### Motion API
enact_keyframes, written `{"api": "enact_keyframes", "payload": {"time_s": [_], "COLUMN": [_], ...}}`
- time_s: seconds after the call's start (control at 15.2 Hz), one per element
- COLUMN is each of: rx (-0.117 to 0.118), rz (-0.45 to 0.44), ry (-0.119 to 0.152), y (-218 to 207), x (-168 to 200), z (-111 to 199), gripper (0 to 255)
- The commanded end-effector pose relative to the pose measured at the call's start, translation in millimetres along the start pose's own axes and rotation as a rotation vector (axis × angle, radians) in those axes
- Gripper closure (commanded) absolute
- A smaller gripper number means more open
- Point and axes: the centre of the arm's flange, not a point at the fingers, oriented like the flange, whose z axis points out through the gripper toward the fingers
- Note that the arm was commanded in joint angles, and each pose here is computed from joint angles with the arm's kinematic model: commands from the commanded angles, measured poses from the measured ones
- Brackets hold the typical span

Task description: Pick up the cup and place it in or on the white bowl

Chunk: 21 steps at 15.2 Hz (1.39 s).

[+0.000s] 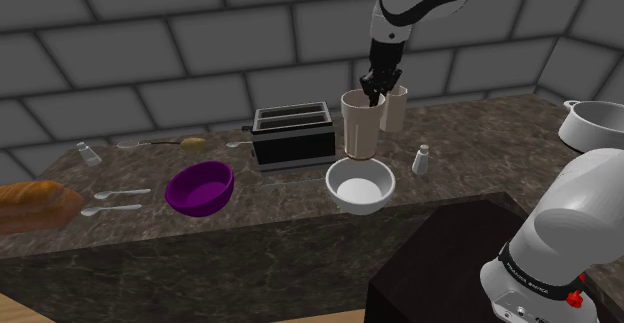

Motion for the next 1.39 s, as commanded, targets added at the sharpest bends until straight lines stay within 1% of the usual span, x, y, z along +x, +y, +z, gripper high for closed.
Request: {"api": "enact_keyframes", "payload": {"time_s": [0.0, 1.19, 1.32], "rx": [0.0, 0.0, 0.0], "rz": [0.0, 0.0, 0.0], "ry": [0.001, 0.001, 0.001], "y": [1, 8, 9], "x": [-2, -7, -7], "z": [10, 105, 109], "gripper": [255, 255, 255]}}
